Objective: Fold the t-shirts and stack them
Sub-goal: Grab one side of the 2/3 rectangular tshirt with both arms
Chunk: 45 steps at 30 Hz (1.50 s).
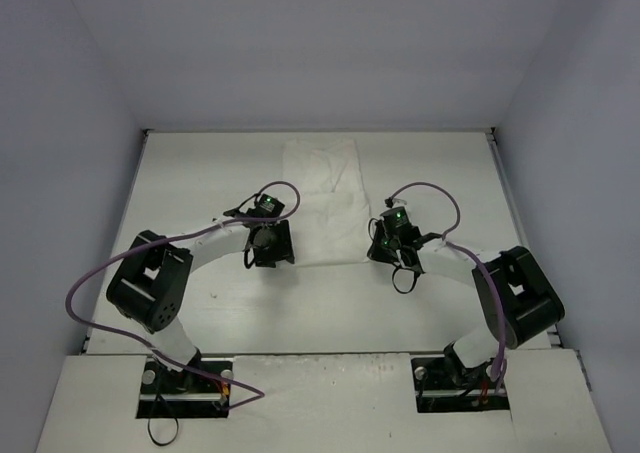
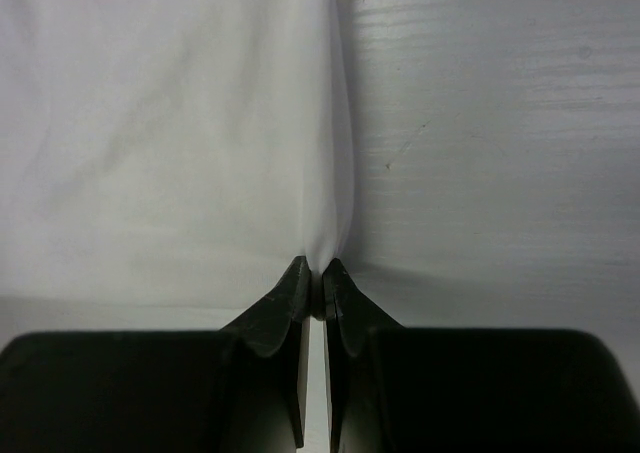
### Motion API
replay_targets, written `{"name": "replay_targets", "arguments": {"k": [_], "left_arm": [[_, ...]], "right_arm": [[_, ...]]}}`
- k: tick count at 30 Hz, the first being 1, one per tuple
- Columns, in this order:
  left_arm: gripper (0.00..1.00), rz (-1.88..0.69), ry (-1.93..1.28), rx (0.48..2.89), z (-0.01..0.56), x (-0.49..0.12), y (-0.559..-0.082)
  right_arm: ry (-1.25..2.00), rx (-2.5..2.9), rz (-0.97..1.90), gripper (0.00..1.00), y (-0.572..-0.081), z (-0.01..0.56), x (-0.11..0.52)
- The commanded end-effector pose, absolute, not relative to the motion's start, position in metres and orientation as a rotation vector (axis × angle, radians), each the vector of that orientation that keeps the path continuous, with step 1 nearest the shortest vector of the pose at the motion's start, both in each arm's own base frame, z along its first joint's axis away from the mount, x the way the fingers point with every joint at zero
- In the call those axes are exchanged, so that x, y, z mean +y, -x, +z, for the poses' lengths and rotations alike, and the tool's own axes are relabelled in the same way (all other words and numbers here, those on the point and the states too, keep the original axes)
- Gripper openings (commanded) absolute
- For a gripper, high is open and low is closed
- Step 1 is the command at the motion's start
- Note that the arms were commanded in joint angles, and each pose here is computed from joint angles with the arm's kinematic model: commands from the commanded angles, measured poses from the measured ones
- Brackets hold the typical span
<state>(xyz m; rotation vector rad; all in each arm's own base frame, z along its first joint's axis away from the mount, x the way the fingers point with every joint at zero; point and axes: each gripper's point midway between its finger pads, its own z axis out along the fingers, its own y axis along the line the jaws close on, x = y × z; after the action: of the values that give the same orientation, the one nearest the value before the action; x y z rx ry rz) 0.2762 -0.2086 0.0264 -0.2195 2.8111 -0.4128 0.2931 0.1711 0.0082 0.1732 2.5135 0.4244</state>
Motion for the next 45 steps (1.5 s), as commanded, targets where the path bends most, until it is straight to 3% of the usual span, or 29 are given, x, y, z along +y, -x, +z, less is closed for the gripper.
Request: {"name": "replay_targets", "arguments": {"k": [1,9,11,16,24,36,40,45], "left_arm": [[0.47,-0.303,0.225,2.966,-0.01,-0.21,-0.243],[0.42,-0.225,0.253,3.008,-0.026,-0.201,-0.231],[0.35,-0.197,0.257,3.016,-0.029,-0.197,-0.229],[0.0,-0.144,0.24,3.044,-0.037,-0.188,-0.222],[0.0,-0.139,0.106,3.027,-0.002,-0.172,-0.202],[0.0,-0.298,0.048,3.002,0.04,-0.156,-0.135],[0.0,-0.307,0.05,2.951,0.067,-0.152,-0.137],[0.0,-0.322,0.039,2.844,0.124,-0.157,-0.177]], "right_arm": [[-0.167,2.628,0.339,0.0,-0.261,-0.009,0.159],[-0.156,2.626,0.353,0.0,-0.25,-0.009,0.163],[-0.159,2.625,0.35,0.0,-0.249,-0.009,0.162],[-0.151,2.635,0.331,0.0,-0.244,-0.013,0.157],[-0.151,2.638,0.33,0.0,-0.226,-0.011,0.148],[-0.141,2.629,0.396,0.0,-0.178,0.031,0.149],[-0.127,2.62,0.361,0.0,-0.177,0.052,0.152],[-0.071,2.5,0.357,0.0,-0.216,0.116,0.167]]}}
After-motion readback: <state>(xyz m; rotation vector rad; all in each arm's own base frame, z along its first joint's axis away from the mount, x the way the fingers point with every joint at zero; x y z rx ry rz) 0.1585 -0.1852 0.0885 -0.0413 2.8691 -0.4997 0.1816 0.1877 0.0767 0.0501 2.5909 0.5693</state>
